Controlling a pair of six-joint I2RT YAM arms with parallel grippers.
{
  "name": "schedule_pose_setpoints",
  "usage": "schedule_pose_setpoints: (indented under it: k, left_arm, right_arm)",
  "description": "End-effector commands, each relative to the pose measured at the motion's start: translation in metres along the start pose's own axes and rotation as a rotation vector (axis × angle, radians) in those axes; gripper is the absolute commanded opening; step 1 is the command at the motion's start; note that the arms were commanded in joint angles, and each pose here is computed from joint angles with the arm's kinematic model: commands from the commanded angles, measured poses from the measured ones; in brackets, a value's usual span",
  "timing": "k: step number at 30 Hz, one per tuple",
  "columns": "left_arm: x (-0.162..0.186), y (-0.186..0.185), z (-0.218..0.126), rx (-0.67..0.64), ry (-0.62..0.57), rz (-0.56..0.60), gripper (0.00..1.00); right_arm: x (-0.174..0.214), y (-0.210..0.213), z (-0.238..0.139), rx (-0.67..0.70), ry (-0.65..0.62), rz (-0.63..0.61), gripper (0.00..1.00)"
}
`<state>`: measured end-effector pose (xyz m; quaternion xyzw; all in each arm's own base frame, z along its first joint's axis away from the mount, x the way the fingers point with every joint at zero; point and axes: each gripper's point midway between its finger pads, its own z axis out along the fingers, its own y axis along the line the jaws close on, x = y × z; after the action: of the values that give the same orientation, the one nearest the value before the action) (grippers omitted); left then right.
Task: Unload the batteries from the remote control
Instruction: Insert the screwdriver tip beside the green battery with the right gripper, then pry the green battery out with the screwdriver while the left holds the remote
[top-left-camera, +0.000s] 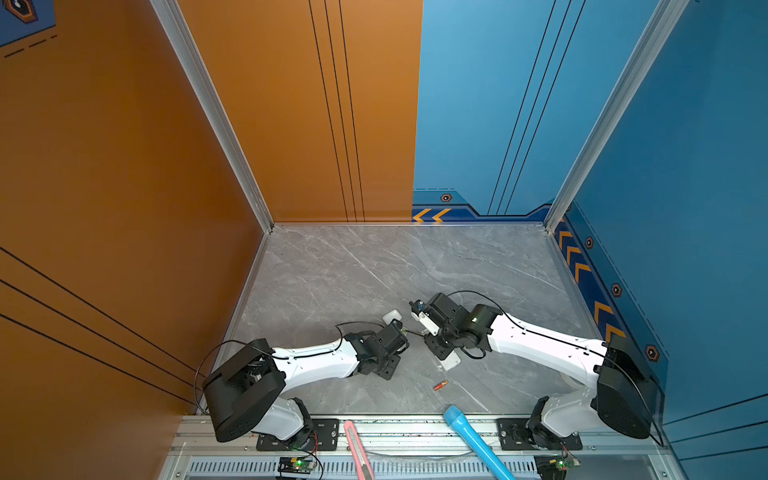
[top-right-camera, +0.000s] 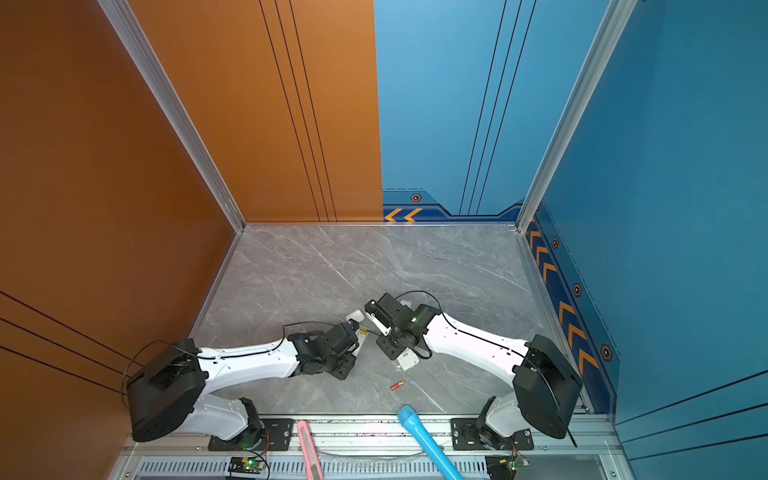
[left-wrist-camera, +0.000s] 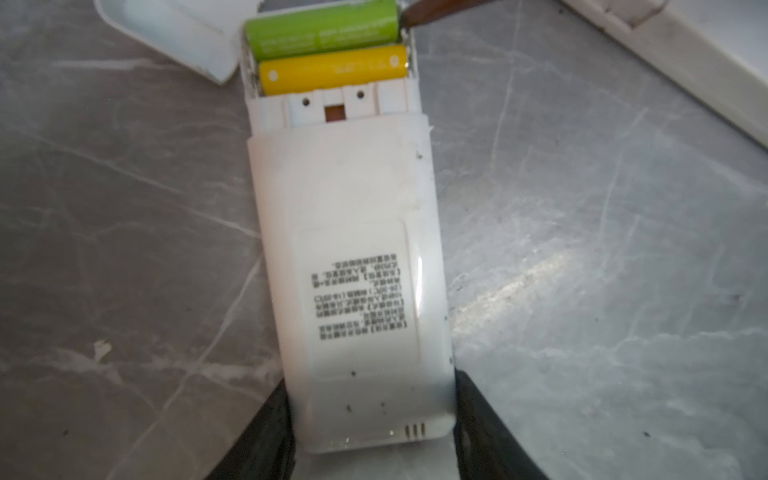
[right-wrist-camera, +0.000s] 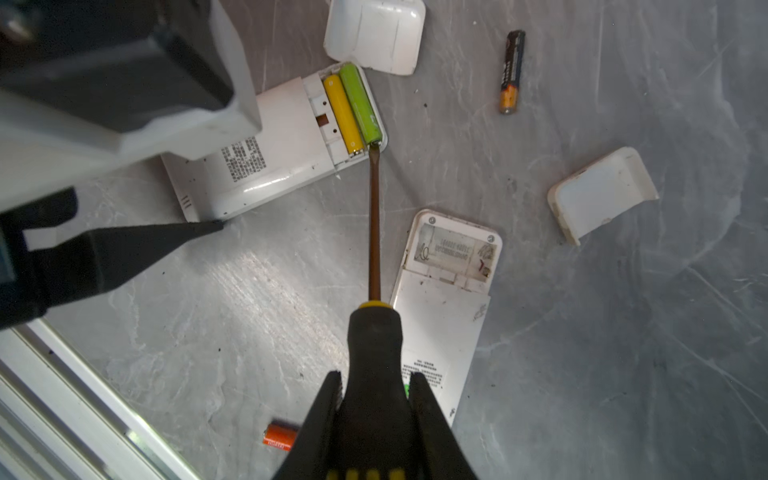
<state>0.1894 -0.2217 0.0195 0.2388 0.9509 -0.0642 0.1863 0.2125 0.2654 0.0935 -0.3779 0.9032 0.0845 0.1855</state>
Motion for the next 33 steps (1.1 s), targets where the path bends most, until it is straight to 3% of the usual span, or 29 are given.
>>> schedule_pose_setpoints:
  k: [1,33]
  left_arm:
    - [0.027,-0.010,0.015,0.068,0.105,0.084,0.07]
    - [0.034,-0.039,0.024,0.178,0.149,0.166,0.00]
  right_arm:
    - [-0.016,0.020,0.039,-0.078,-0.067,0.014,0.00]
    - [-0.030,0.026,0.008,-0.139,-0.196,0.076,0.00]
